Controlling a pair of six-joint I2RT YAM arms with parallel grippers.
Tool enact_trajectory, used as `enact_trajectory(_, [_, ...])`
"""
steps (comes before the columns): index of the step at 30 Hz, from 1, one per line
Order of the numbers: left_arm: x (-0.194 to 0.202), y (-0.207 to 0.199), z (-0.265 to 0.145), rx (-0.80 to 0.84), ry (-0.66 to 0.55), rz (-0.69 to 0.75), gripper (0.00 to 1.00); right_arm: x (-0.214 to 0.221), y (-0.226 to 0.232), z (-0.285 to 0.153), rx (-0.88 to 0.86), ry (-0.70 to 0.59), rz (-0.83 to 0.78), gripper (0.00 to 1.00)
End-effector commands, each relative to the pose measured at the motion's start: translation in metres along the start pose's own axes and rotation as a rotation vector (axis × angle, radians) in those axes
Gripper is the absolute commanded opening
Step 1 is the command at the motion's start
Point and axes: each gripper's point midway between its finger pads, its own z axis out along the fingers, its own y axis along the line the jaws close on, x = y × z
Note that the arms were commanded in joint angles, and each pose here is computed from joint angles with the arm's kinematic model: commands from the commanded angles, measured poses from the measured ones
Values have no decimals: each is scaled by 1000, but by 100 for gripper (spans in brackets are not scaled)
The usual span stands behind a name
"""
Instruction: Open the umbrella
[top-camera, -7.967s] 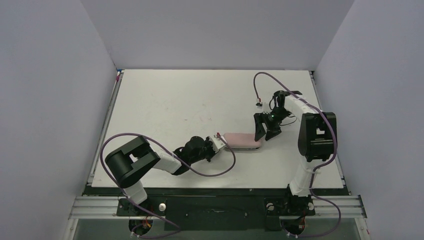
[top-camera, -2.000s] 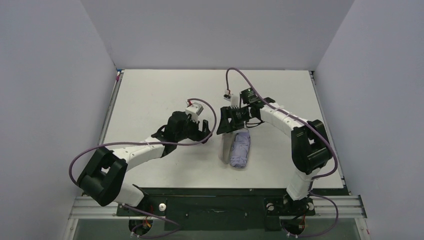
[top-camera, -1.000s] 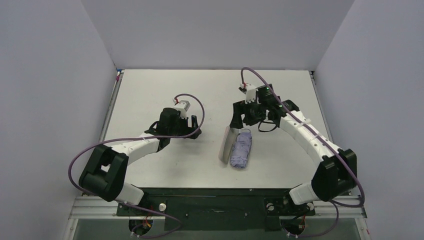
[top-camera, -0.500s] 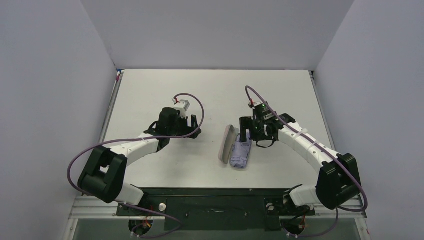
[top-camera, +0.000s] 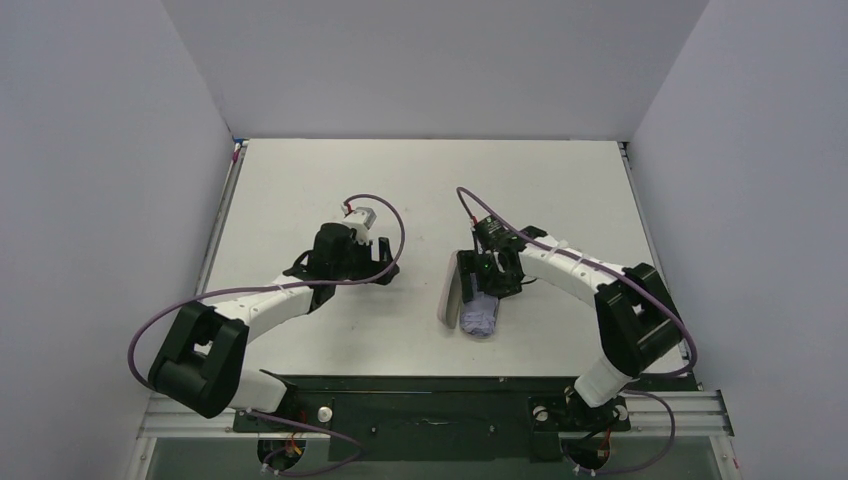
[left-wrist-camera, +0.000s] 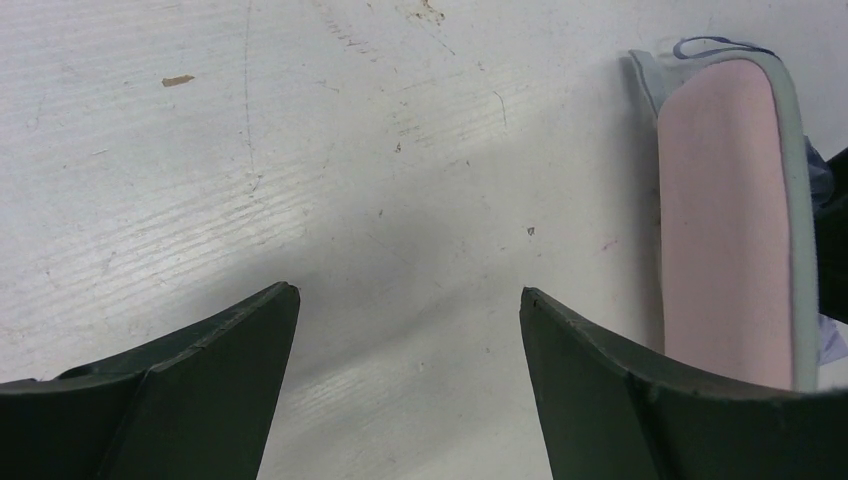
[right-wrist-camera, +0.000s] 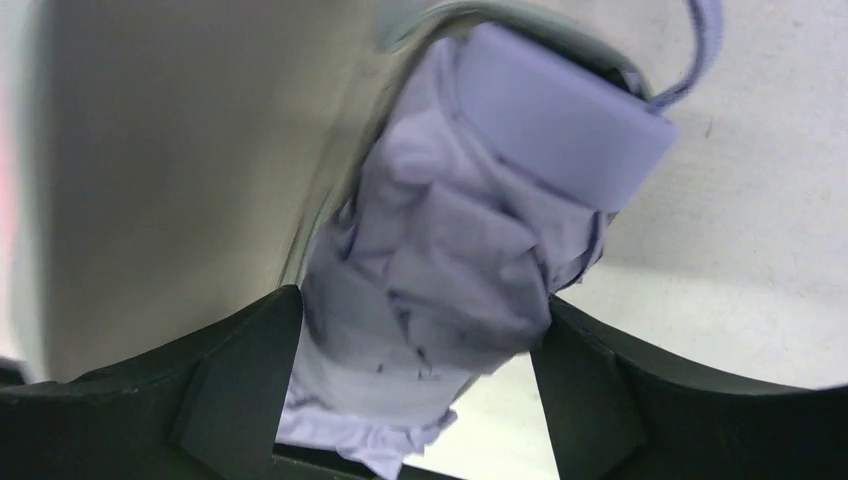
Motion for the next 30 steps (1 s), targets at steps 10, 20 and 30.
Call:
enact_trajectory(10, [-43,2,3,20,-85,53,79,-36,-45,27,203,9,159,30])
enact_trajectory(20, [-59,6,15,29,-64,155,81,-97,-185,-5,343,-17,102,0])
enact_trajectory(30, [-80,5,22,61,-13,215,97,-145,-290,-21,263,37,20,0])
